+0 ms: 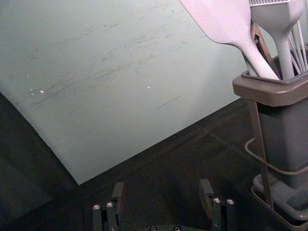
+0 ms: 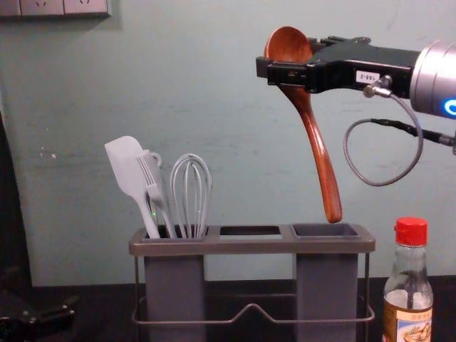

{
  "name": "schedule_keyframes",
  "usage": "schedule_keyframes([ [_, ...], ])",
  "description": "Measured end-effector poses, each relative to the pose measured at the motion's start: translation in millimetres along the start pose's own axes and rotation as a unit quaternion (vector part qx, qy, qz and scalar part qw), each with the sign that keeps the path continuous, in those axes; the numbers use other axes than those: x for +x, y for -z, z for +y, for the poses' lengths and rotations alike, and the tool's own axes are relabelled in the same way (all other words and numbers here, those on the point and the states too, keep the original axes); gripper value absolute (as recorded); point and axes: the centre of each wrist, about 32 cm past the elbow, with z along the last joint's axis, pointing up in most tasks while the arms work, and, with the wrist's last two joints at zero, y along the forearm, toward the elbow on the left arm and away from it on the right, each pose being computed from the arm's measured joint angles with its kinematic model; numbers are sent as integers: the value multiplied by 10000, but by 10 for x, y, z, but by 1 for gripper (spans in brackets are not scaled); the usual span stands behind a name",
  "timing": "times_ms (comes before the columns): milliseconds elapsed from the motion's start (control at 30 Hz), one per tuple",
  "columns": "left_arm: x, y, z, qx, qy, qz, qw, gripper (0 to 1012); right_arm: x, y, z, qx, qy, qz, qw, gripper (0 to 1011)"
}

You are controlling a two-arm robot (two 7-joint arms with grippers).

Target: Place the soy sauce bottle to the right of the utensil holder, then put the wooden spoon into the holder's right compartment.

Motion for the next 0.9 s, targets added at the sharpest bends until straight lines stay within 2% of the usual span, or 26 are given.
schedule_keyframes([
  [467,0,0,0,0,0,0,10000,1012,19,175,125,-250,155,-91,9995,847],
  [900,0,0,0,0,0,0,10000,1011,-1,269,69,-440,82,-27,9990,847],
])
